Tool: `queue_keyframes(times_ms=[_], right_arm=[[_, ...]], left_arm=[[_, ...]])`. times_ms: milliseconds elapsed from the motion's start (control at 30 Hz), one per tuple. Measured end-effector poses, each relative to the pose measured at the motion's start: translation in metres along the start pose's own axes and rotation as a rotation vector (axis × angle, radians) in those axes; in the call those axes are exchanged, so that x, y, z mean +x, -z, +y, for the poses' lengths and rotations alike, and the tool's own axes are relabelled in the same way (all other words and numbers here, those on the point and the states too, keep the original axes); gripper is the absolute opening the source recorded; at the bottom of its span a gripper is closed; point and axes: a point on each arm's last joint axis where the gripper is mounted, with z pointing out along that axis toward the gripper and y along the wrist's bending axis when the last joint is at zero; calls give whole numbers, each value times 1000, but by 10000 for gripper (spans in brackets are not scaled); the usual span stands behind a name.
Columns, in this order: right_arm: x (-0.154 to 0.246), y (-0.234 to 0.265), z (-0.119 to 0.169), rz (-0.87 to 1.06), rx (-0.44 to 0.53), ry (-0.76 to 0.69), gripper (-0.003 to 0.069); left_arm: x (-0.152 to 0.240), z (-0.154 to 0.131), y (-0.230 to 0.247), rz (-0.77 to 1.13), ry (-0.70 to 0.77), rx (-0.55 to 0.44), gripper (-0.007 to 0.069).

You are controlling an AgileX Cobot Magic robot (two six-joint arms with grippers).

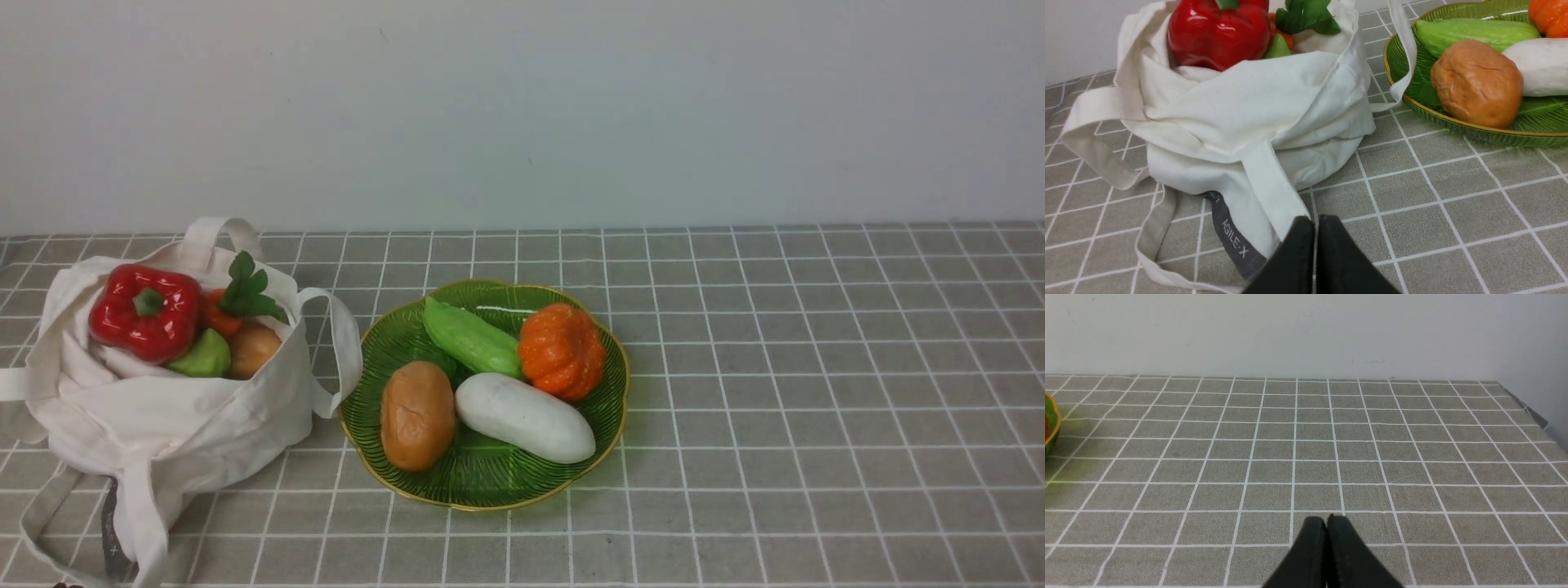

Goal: Take vegetables from bag on grey coffee tablecloth place on plate.

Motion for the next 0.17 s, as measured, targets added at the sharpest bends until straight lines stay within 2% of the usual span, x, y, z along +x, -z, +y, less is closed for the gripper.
queue_keyframes(times_ms=[167], right_arm=[[0, 0, 0, 0, 0, 0, -13]], left_arm=[[0, 0, 0, 0, 0, 0, -5]])
